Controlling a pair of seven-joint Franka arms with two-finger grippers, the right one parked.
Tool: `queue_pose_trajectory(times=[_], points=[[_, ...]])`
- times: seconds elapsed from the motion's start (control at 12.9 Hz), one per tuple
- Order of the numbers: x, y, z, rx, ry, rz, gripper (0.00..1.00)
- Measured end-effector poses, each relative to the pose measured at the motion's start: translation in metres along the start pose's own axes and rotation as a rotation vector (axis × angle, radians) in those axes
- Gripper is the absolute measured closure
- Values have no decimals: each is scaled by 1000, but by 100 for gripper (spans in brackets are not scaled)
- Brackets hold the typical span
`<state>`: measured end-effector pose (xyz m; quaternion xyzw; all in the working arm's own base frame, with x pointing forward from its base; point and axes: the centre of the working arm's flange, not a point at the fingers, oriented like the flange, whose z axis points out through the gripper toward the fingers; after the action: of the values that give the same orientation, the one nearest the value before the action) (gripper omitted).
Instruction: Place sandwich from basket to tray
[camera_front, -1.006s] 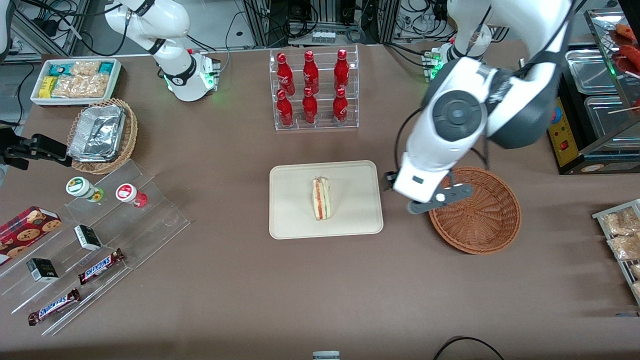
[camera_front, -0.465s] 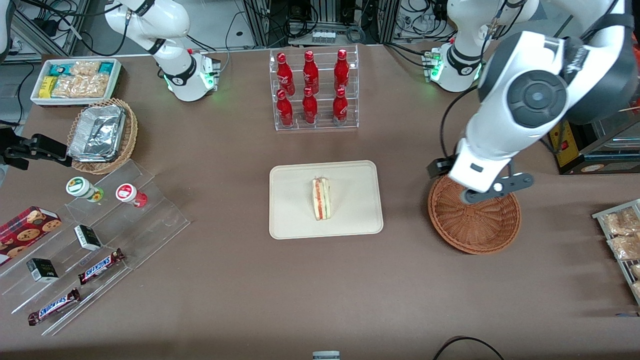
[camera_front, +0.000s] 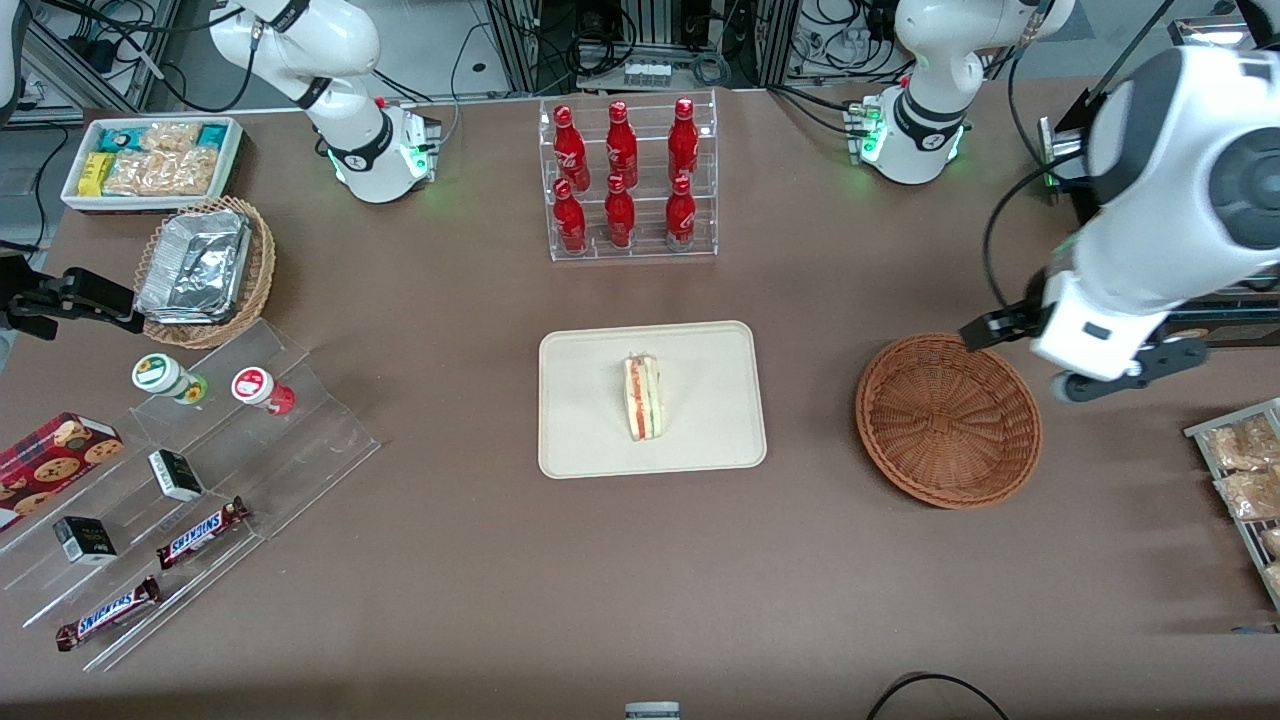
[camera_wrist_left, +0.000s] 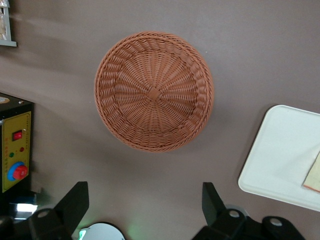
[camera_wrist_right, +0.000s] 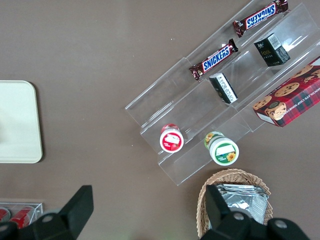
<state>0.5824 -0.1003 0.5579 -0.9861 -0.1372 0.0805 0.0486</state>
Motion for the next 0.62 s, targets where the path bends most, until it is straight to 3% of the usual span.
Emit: queue_pose_trajectory(times=[0.23, 0.62], points=[[5, -41, -10, -38, -10, 47, 0], [-2, -72, -9, -35, -11, 150, 0]])
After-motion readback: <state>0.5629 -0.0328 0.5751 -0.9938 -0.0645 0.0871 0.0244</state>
